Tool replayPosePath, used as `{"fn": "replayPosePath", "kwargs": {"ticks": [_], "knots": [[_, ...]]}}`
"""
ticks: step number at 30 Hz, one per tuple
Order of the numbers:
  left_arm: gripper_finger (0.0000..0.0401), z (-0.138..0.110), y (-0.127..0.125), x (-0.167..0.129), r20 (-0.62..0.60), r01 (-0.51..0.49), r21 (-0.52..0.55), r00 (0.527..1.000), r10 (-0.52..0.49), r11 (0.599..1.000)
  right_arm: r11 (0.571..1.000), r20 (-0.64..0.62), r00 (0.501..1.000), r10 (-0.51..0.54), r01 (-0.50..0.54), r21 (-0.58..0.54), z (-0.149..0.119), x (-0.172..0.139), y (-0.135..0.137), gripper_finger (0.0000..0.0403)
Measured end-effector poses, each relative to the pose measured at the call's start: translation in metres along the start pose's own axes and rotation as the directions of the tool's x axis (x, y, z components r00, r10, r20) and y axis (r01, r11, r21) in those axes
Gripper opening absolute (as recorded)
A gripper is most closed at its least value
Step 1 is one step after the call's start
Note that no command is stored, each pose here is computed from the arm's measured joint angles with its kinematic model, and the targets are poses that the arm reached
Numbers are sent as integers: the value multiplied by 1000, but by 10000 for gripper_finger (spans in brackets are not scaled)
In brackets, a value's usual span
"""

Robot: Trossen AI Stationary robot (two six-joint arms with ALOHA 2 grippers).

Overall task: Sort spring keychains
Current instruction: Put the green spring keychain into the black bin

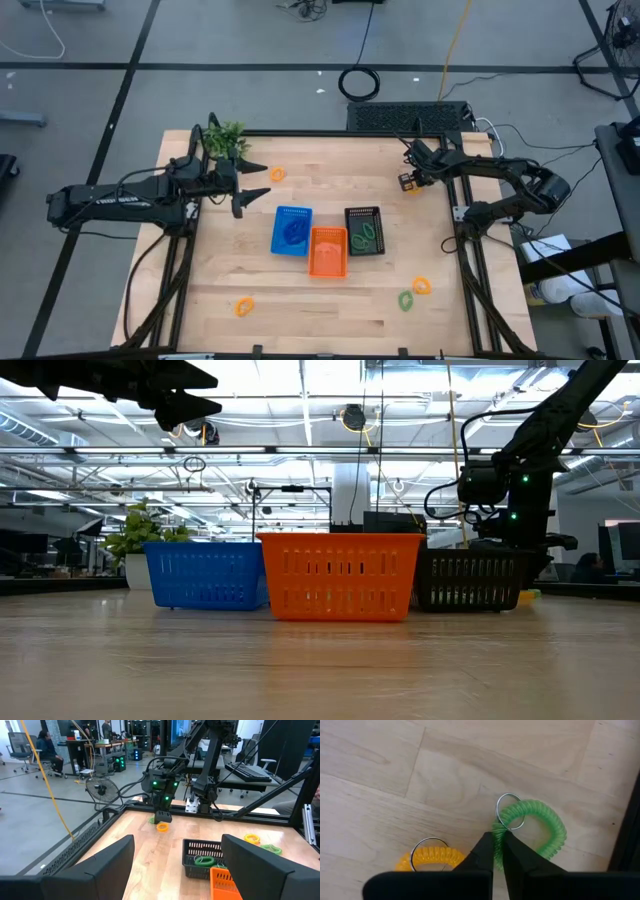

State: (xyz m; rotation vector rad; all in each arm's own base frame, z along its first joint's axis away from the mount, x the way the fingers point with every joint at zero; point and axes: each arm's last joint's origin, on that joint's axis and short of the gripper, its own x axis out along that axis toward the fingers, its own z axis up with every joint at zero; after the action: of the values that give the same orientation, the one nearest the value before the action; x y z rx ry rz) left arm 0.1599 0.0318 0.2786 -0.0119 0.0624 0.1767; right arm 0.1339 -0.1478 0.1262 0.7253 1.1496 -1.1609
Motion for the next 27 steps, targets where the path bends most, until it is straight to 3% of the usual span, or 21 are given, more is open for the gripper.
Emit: {"fn": "replayPosePath", "kwargs": {"ticks": [14, 27], "knots": [[308, 0, 0, 0, 0, 0, 0, 1000, 0, 1000, 1000, 11, 1000, 4, -4, -9, 1, 0, 0, 7], [308, 0, 0, 0, 0, 0, 0, 1000, 0, 1000, 999, 118, 992, 40, -41, 2, 11, 0, 4, 6]]}}
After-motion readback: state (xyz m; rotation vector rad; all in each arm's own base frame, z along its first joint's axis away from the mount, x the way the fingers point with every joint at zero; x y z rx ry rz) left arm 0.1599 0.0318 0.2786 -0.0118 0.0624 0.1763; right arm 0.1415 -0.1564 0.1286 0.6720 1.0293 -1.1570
